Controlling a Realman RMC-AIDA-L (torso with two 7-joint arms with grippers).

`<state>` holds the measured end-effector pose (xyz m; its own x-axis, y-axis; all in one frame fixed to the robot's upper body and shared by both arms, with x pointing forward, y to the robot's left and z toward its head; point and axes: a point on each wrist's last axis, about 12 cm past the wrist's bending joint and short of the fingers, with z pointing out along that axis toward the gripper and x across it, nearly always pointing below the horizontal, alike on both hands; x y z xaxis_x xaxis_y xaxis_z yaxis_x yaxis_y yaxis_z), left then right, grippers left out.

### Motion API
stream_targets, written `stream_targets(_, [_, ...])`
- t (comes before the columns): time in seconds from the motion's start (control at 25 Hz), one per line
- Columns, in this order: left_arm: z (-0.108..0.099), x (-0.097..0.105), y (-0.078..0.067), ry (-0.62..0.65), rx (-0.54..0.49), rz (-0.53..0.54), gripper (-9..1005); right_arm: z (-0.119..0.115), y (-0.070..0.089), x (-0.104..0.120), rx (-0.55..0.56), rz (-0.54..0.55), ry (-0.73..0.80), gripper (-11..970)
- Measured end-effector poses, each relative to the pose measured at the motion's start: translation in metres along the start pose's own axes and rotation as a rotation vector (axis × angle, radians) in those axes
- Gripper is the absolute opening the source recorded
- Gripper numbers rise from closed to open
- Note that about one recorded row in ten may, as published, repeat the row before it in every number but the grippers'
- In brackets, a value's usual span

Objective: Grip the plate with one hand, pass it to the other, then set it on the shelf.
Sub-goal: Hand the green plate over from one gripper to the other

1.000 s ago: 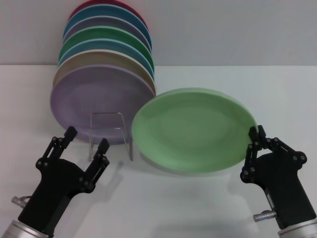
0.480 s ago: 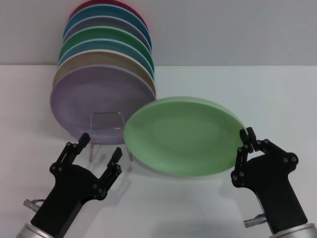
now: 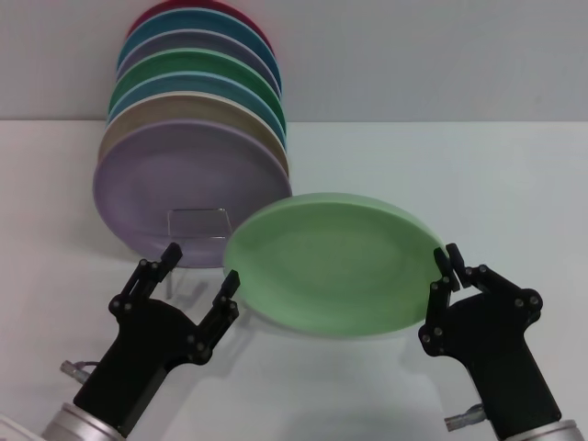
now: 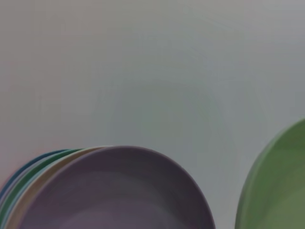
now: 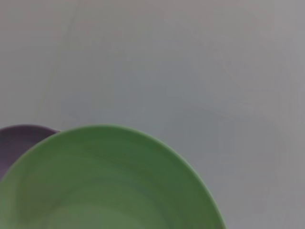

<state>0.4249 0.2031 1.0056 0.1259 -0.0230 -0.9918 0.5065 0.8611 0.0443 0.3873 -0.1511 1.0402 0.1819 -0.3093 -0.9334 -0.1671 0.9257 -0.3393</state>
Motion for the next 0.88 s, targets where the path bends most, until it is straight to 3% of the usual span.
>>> stream_targets(0.88, [0.0098, 0.0012, 0.0008, 0.018, 0.022, 0.000, 682, 0.0035, 0.0042, -0.0010, -0.031, -0.011, -0.004, 17])
